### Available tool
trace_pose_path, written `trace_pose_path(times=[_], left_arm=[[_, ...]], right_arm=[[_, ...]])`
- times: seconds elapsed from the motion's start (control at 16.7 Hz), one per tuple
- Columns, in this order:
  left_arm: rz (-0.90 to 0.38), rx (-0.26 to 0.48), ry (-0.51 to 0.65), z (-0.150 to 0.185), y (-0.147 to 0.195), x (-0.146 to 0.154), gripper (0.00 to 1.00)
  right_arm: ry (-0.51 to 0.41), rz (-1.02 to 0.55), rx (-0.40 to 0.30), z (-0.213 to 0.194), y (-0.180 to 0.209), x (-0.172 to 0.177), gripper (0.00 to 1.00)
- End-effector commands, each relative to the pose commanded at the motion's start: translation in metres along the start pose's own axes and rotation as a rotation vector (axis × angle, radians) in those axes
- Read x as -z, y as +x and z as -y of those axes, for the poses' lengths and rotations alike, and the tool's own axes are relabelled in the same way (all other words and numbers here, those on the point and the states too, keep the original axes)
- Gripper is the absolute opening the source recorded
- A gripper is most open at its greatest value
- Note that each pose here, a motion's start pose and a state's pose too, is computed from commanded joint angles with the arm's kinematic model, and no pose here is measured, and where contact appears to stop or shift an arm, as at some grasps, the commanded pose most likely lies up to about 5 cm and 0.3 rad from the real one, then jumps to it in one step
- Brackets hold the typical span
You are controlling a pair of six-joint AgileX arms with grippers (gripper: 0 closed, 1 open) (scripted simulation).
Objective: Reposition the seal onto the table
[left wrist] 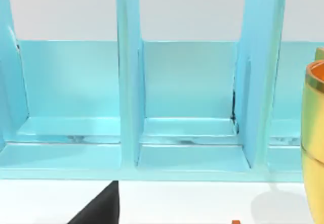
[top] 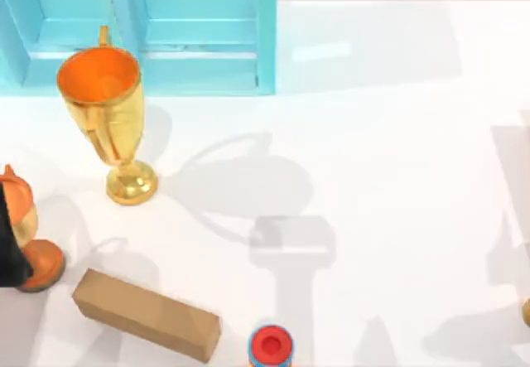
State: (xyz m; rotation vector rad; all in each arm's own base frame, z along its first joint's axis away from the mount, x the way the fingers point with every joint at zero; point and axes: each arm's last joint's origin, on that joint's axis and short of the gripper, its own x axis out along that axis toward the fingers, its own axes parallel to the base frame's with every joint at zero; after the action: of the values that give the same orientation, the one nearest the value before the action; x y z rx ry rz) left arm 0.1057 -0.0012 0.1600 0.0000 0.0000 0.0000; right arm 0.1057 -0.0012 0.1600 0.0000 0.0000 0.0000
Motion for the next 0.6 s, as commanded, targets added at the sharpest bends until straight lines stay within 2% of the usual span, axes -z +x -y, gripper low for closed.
trace_pose_path(times=[0.3,0.48,0.6], left_arm=[[0.000,0.000,0.000,0.000,0.000,0.000,1.00],[0.000,0.000,0.000,0.000,0.000,0.000,1.00],[0.000,0.000,0.000,0.000,0.000,0.000,1.00]], right_arm=[[-0.023,-0.060,0.027,0.003,0.000,-0.011,1.00],[-0.069,-0.206,0.076,0.009,0.005,-0.035,1.00],[-0.100,-0.359,0.108,0.015,0.015,-0.052,1.00]])
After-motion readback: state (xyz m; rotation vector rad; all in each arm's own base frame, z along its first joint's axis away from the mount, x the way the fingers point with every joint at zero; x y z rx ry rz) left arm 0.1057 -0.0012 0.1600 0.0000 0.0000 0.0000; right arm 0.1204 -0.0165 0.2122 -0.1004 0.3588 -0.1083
